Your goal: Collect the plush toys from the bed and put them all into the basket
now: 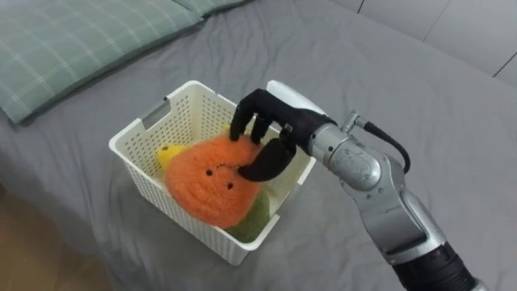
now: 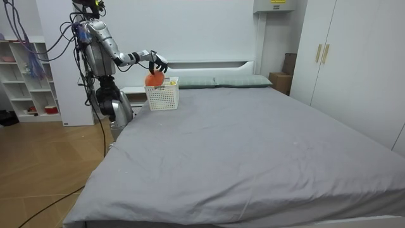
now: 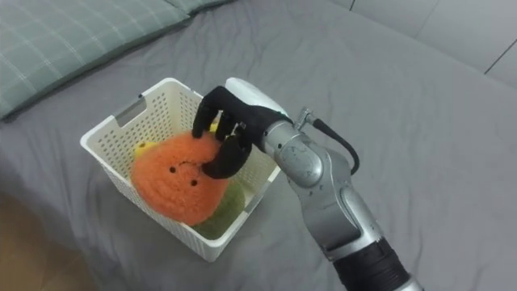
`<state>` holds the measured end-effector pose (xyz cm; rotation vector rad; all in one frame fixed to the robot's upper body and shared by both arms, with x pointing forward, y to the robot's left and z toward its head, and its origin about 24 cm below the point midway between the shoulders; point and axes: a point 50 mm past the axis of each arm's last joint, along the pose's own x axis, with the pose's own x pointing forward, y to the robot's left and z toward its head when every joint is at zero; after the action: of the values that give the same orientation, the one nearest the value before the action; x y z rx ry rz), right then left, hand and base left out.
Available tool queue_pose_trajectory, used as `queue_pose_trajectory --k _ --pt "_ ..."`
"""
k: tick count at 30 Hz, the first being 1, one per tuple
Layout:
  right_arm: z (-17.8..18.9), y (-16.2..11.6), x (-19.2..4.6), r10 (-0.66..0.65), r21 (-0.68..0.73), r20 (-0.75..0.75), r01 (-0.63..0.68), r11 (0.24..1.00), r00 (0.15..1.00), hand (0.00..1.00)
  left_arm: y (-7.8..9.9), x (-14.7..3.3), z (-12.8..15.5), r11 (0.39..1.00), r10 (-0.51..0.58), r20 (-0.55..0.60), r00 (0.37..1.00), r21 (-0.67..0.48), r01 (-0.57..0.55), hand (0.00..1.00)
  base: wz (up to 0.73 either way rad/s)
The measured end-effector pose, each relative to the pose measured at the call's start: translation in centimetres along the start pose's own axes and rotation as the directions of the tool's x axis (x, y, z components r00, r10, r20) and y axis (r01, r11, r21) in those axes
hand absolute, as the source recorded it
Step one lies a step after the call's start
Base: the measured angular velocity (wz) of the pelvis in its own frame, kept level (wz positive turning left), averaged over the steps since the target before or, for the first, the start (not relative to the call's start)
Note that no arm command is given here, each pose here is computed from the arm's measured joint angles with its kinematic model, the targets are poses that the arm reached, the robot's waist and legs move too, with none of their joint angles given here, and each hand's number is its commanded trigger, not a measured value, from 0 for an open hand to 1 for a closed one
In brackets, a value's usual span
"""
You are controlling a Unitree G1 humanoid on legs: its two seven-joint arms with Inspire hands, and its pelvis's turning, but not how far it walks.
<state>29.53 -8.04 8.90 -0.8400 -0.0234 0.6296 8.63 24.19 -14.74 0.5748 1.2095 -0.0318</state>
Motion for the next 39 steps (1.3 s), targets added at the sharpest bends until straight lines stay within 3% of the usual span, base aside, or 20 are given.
queue_pose_trajectory --k 21,29,33,35,39 --pt "-1.8 0.5 0.2 0.017 0.013 -0.073 -0.016 1.000 0.997 0.00 0.4 0.1 1.9 0.999 0.021 0.056 0.998 0.024 -0.022 0.00 0.00" --pt "-2.1 -0.6 0.0 -0.073 0.049 -0.067 0.077 0.996 0.995 0.00 0.4 0.1 2.0 0.999 0.047 0.058 0.997 0.018 -0.048 0.00 -0.08" --pt "-3.1 -2.9 -1.0 -0.266 0.237 -0.048 0.270 0.933 0.963 0.00 0.3 0.1 1.8 0.997 0.068 0.061 0.996 -0.032 -0.066 0.00 -0.02" --pt "-3.9 -4.2 -2.0 -0.379 0.344 -0.066 0.377 0.860 0.923 0.00 -0.4 0.0 1.5 0.996 0.066 0.056 0.996 -0.064 -0.063 0.00 -0.17" --pt "-5.7 -4.4 -3.6 -0.482 0.472 -0.127 0.480 0.739 0.867 0.00 -1.4 -0.2 0.3 0.992 0.043 0.022 0.999 -0.121 -0.040 0.00 -0.30"
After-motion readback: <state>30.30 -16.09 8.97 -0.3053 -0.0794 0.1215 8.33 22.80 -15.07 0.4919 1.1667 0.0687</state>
